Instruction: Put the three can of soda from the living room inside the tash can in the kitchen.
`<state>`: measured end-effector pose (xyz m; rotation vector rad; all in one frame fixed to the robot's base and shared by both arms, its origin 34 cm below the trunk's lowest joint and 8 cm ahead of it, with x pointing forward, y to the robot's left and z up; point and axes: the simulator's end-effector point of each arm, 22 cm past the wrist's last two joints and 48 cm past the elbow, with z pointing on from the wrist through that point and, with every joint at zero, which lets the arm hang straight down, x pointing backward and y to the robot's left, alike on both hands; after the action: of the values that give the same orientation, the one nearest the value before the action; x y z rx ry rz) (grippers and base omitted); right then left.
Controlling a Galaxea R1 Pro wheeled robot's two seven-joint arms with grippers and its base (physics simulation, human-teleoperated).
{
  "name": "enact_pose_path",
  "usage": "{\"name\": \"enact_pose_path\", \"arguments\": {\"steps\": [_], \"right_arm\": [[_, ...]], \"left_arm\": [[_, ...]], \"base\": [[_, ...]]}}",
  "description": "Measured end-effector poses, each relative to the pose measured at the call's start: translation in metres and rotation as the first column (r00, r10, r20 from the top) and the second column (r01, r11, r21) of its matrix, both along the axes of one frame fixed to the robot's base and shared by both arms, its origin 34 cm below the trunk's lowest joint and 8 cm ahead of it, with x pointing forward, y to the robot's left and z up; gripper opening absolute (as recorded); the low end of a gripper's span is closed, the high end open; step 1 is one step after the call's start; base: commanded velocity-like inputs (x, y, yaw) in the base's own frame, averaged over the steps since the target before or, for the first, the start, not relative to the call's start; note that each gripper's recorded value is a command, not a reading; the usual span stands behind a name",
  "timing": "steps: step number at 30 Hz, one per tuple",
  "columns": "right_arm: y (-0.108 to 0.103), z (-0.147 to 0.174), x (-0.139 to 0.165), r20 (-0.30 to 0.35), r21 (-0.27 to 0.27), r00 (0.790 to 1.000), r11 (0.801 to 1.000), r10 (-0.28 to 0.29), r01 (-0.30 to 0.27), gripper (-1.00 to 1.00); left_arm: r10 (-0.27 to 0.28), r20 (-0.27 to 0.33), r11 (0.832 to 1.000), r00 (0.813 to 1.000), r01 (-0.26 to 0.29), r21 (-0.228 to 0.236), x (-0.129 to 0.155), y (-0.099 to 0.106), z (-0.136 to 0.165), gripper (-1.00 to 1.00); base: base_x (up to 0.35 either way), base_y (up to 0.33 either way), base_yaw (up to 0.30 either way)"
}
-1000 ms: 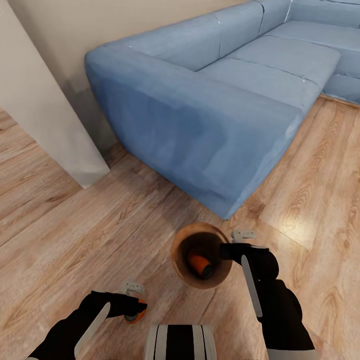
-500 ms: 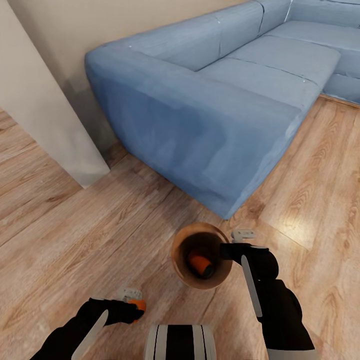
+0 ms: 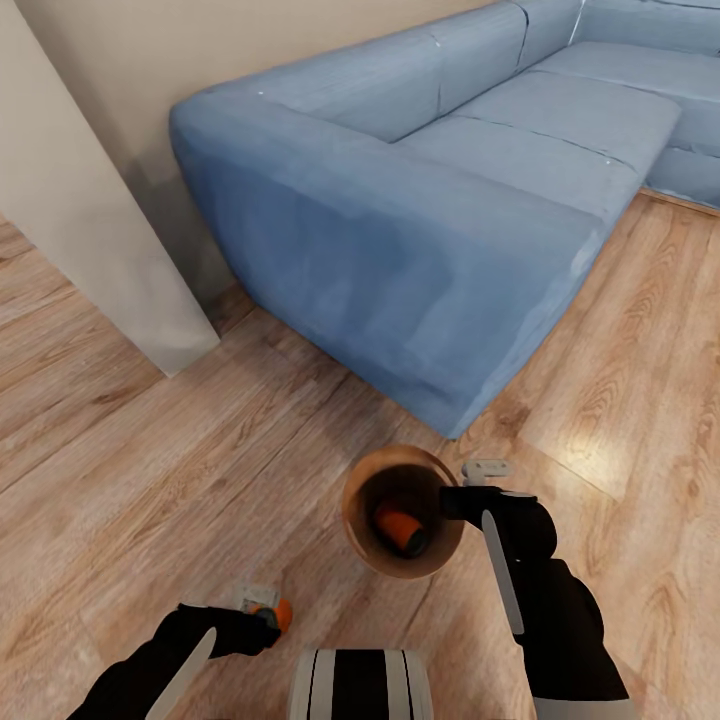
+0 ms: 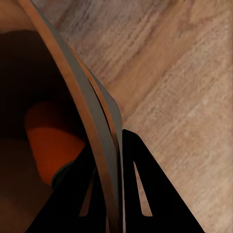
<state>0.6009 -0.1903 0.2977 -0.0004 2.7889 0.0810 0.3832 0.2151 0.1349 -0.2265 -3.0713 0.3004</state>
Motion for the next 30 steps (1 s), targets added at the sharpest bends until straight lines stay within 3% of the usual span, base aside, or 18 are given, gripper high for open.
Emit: {"name": "enact_pose_path", "arguments": {"steps": [14,21,30], "right_arm": [[0.0,0.0,0.0,0.0,0.0,1.0,1.0,0.0,0.0,-1.0],[0.001,0.0,0.0,0.0,0.003,1.0,1.0,0.0,0.0,-1.0],[0.001,0.0,0.0,0.0,0.002,1.0,1.0,0.0,0.0,-1.0]], "left_arm": [[0.003,-0.012,1.0,1.0,-0.004,-0.006,-0.006,-0.007,-0.003,1.0],[0.002,0.002,0.999,1.0,-0.002,0.042,-0.002,0.002,-0.004,1.0],[0.006,0.003,1.0,1.0,-0.006,0.03,-0.002,-0.01,-0.004,1.0]], "base": [[0.0,0.0,0.0],[0.0,0.0,0.0],[0.0,0.0,0.0]]}}
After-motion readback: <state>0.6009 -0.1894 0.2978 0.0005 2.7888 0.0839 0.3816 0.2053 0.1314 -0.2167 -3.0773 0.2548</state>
